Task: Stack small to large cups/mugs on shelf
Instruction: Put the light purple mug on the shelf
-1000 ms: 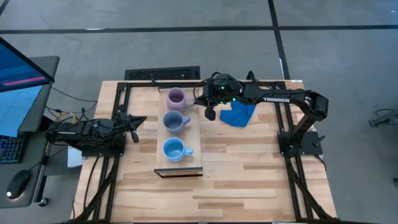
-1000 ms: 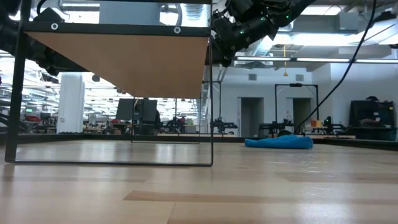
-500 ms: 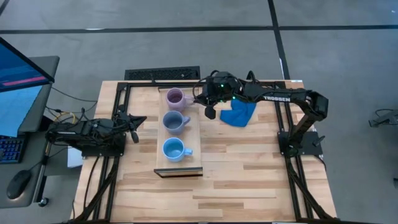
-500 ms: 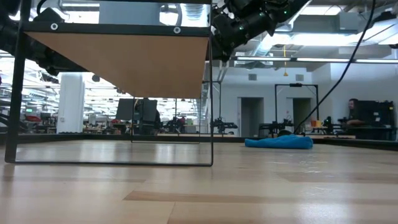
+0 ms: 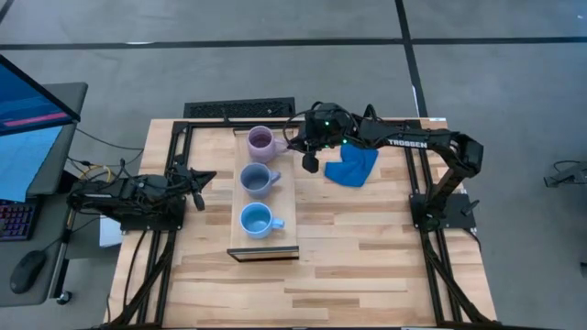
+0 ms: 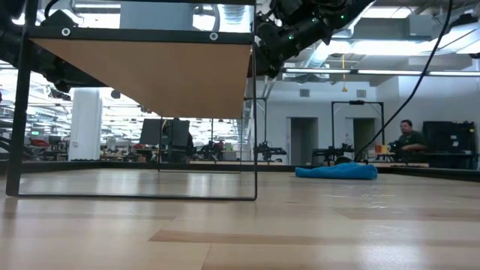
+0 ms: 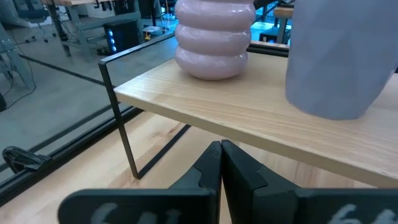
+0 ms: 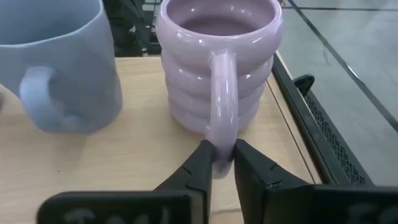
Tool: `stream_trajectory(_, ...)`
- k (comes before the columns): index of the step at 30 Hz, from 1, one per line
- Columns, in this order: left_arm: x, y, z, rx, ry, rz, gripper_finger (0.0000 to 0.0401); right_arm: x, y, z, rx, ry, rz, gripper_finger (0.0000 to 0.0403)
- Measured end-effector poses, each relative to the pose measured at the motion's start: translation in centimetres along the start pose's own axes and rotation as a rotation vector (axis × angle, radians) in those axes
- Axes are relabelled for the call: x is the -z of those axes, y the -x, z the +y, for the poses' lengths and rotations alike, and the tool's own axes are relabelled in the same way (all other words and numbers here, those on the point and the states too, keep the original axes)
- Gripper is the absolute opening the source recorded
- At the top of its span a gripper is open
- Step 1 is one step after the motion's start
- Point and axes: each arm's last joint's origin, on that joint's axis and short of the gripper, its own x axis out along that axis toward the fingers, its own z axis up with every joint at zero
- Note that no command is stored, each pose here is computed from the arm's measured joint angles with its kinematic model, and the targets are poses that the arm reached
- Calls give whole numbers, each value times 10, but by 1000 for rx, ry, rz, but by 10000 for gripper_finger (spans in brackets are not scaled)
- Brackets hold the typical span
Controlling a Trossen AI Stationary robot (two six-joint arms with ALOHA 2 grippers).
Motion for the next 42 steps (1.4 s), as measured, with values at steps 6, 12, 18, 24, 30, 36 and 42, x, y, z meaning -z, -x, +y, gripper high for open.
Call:
stream_trajectory(6,0,0,0,0,1,0,0,1,1,-5,16,0,3,105)
stream_trajectory(12,0,0,0,0,1,0,0,2,3,-12,39,-4,-7,132)
stream_trajectory(18,0,0,0,0,6,0,0,4,4,-17,47,-11,-6,138)
stream_trajectory(24,0,0,0,0,8,0,0,3,5,-19,55,8,-19,133)
stream_trajectory(30,0,0,0,6,17,1,0,3,5,-20,76,7,-13,134)
stream_trajectory(36,0,0,0,7,18,2,0,4,5,-21,104,6,-4,132)
stream_trajectory(42,0,0,0,8,17,2,0,4,5,-14,81,6,23,133)
